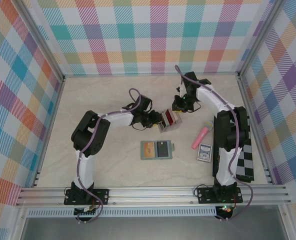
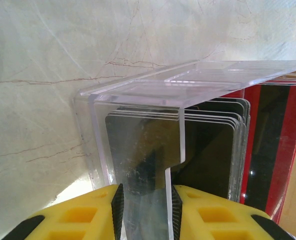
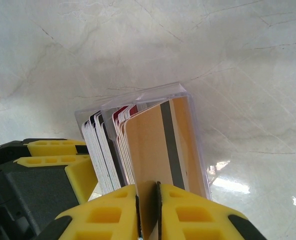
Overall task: Put the credit cards into the card holder
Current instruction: Pick up the credit card from the storage box.
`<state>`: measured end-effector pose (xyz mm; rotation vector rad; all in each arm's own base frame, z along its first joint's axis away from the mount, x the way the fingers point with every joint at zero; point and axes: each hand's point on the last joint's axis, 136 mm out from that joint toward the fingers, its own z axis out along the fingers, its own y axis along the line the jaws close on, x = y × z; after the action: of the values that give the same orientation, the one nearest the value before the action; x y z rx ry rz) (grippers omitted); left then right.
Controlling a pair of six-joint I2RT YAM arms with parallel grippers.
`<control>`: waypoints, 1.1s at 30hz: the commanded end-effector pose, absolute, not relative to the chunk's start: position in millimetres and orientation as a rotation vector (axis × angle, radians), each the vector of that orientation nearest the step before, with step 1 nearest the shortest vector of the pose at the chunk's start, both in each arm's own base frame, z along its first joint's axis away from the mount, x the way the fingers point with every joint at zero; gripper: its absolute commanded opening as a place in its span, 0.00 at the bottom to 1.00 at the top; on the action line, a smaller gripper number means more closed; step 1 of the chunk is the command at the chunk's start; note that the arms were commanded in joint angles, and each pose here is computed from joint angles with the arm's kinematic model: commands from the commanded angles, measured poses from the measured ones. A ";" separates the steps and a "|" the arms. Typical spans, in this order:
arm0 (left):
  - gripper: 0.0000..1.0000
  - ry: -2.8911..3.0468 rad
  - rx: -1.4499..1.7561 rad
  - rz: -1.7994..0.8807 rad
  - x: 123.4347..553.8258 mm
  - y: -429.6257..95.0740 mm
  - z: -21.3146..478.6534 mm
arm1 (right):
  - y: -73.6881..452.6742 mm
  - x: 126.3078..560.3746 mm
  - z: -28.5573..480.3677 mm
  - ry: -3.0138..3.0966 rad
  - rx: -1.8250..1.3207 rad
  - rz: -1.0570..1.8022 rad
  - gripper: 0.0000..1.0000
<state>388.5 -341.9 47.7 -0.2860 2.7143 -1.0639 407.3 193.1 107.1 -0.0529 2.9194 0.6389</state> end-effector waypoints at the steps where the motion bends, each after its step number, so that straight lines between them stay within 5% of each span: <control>1: 0.32 2.872 -0.348 -0.927 366.5 -323.2 5.1 | 202.1 403.5 141.2 2.866 -0.072 0.722 0.15; 20: 0.32 2.870 -0.341 -0.924 366.1 -322.6 5.8 | 160.1 415.3 179.1 2.736 -0.074 0.392 0.01; 33: 0.31 2.872 -0.341 -0.920 365.2 -321.7 6.2 | 211.0 395.5 163.9 2.736 -0.242 0.543 0.00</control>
<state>388.4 -341.9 47.7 -0.2861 2.7147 -1.0637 397.0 206.3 182.4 -0.2089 2.7037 0.5546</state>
